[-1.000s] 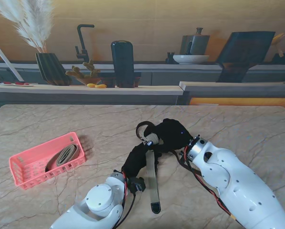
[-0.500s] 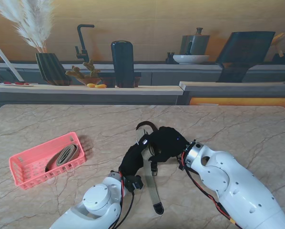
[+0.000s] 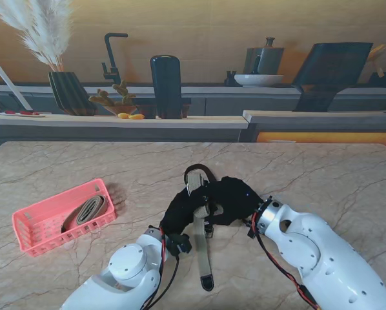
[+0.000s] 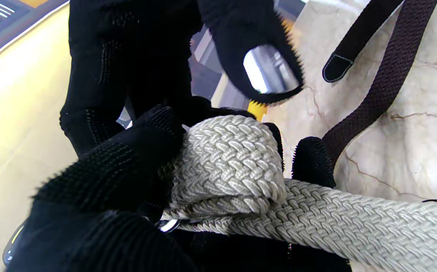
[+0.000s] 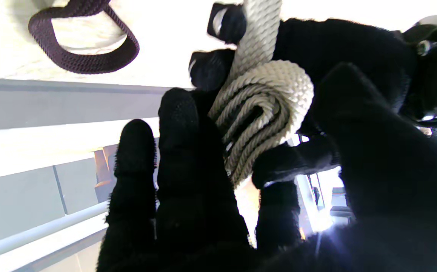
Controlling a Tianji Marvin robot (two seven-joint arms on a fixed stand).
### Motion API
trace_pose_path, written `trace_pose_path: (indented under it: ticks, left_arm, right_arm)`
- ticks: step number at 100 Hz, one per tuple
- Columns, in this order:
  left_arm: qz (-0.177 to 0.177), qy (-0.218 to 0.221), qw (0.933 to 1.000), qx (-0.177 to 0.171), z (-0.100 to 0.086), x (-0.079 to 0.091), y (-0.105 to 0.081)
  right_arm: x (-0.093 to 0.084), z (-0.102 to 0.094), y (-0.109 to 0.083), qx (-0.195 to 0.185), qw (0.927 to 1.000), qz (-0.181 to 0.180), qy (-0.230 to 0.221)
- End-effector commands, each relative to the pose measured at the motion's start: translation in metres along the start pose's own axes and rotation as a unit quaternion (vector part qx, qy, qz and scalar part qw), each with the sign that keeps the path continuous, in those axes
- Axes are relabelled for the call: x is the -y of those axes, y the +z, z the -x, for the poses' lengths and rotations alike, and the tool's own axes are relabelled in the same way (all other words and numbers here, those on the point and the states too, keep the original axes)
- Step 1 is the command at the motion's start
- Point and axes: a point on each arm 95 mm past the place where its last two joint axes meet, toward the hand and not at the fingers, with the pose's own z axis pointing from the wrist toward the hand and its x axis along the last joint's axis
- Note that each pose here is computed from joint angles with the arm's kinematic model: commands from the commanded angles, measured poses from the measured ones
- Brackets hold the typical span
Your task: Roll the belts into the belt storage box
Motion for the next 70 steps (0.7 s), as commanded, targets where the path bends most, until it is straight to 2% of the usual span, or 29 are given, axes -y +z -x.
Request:
trace_pose_path:
  ticks: [1,16,29,45,70]
  left_arm:
    - [0.014,-0.002,0.9998,-0.016,-0.012,-0.017,0.004]
    - [0.011,0.023,0.9996,-0.012,-0.010,-0.017,0.006]
    - [0.013,0.027,0.9995,-0.006,-0.009,-0.016,0.006]
    - [0.024,0.036,0.9991,0.000,-0.008,-0.015,0.006]
    - [0.017,0.084,0.9963,-0.006,-0.006,-0.014,0.008]
  right_arm:
    - [0.011,-0.008,-0.006,-0.011,0.9997,-0.019,0.010]
    - [0.006,-0.011,-0.012,-0.023,0.9993,-0.017,0.026]
    - [0.000,-0.012,-0.017,-0.027,0.9987,-0.015,0.040]
    - [-0.010,-0.009,-0.024,-0.025,0.9995,-0.001,0.020]
    - [-0.030,-0.008,-0.040,-0.008,0.9973,0.072,-0.014]
